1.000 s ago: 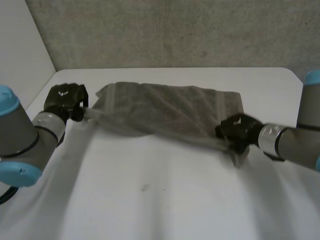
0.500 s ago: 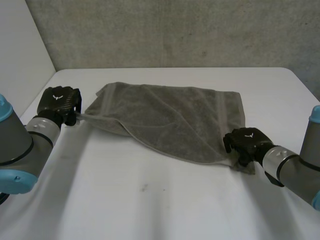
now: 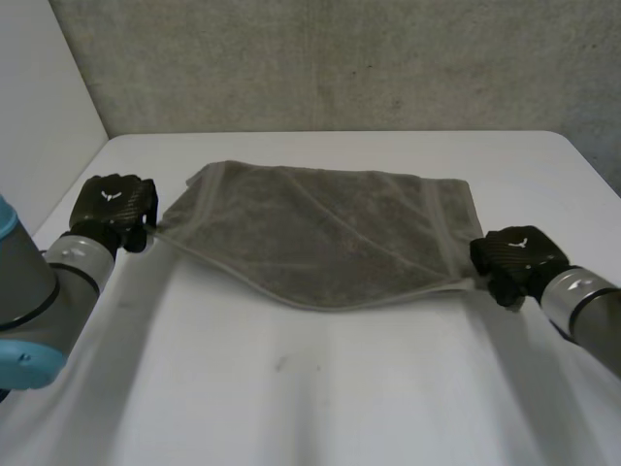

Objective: Fold the towel.

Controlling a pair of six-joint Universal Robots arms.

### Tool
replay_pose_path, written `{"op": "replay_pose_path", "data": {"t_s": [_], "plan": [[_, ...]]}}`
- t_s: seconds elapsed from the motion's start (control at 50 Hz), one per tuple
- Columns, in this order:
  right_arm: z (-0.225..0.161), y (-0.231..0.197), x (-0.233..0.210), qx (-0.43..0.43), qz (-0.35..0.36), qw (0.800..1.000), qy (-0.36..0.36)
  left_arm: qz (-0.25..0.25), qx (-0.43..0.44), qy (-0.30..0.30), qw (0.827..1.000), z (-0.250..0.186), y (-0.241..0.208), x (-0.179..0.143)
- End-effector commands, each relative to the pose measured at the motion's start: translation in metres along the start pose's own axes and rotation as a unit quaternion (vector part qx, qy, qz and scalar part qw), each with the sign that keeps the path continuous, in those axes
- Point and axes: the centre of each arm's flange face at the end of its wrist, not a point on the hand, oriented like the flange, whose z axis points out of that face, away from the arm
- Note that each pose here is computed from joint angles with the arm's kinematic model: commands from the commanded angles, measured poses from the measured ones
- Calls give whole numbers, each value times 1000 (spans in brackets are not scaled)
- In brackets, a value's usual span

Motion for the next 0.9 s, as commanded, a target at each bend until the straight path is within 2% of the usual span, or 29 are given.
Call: {"op": "replay_pose_path", "data": {"t_s": [0.02,0.04,0.06,0.1,0.14,0.2,0.28,0.44,0.52,0.6,0.68,0.72,0.9], "plan": [[-44,-13,14,-79,-47,995,-44,61,-60,4,996,-48,6,-5],[-44,-13,14,-79,-47,995,-44,88,-83,10,993,-61,11,-7],[-54,-12,16,-107,-58,991,-63,89,-83,10,993,-61,11,-7],[-64,-11,18,-138,-65,985,-84,139,-101,40,984,-90,11,-6],[-75,-13,23,-160,-72,980,-99,155,-99,55,981,-104,6,-4],[-97,-32,34,-152,-92,979,-98,154,-94,79,980,-123,0,-3],[-114,-55,47,-100,-106,987,-71,143,-83,69,984,-128,-5,-14],[-115,-60,59,-75,-95,991,-62,133,-74,80,985,-124,-4,-17],[-105,-54,58,-82,-84,990,-80,119,-95,107,982,-106,10,-13],[-73,-40,55,-100,-59,985,-125,108,-86,130,982,-90,12,-5],[-55,-42,50,-99,-50,985,-136,94,-72,159,980,-56,12,13],[-33,-43,47,-94,-47,985,-133,92,-74,159,980,-44,13,18],[18,-44,50,-71,-22,990,-117,111,-74,94,987,36,20,23]]}}
